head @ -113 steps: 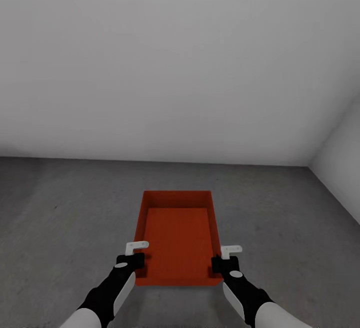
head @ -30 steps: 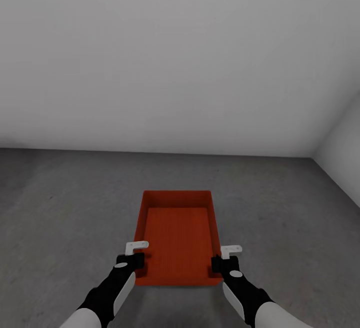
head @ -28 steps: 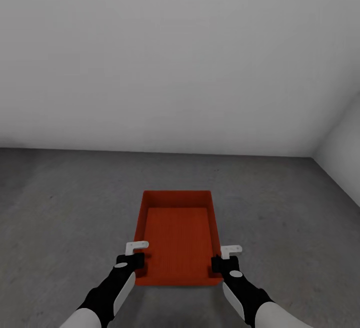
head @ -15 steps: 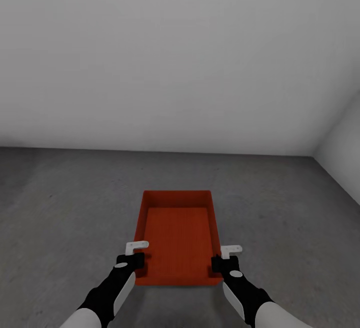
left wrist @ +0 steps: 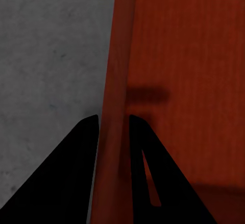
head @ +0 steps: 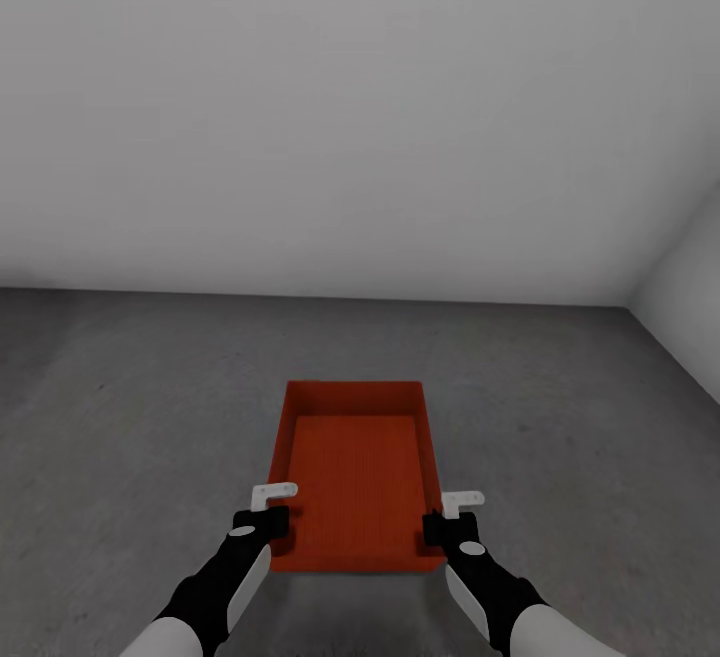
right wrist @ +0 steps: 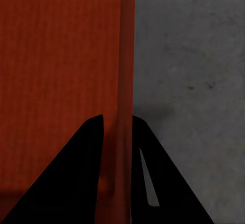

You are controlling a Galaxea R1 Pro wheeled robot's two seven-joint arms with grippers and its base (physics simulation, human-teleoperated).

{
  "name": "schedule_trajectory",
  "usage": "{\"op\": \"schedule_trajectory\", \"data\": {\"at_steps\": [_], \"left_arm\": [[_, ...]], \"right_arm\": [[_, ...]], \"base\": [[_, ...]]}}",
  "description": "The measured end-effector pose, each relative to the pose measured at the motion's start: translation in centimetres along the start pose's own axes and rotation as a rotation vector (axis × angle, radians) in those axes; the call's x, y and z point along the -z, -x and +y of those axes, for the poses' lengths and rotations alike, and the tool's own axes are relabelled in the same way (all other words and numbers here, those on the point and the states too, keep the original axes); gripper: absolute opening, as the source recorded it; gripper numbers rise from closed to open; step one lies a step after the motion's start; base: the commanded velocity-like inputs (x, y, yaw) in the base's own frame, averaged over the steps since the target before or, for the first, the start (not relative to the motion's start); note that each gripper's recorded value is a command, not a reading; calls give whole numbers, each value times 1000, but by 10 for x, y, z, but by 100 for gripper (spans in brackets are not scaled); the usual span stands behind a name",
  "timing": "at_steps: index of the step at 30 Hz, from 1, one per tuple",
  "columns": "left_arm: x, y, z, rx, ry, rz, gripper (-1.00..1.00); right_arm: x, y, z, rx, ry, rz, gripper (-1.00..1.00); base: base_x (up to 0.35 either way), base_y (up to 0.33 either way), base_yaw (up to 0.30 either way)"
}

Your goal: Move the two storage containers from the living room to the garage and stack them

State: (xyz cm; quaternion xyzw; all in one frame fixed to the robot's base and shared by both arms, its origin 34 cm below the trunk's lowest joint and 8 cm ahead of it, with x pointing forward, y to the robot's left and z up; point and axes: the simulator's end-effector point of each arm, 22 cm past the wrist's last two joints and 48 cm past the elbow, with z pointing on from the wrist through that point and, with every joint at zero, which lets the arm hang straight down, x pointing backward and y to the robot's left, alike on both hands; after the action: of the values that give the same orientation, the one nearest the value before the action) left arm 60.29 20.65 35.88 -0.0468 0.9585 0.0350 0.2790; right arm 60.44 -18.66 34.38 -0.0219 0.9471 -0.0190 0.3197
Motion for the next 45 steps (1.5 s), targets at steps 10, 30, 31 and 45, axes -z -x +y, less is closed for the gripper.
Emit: {"op": "schedule_trajectory", "data": {"at_steps": [10,30,31,45], "left_arm": [[-5,-8,0,-1,1,11,-100],[-16,-16,3,-1,-2,8,-100],[-16,-16,3,-1,-2,8,-100],[-16,-16,5,0,-4,6,-100]], "right_arm": [[-5,-9,1,0,1,11,-100],[-13,-17,5,0,-3,8,-100],[-13,-17,5,-1,-3,8,-100],[-12,-17,7,0,-5,7,-100]], "base": [[0,0,0],[0,0,0],[0,0,0],[0,0,0]]}}
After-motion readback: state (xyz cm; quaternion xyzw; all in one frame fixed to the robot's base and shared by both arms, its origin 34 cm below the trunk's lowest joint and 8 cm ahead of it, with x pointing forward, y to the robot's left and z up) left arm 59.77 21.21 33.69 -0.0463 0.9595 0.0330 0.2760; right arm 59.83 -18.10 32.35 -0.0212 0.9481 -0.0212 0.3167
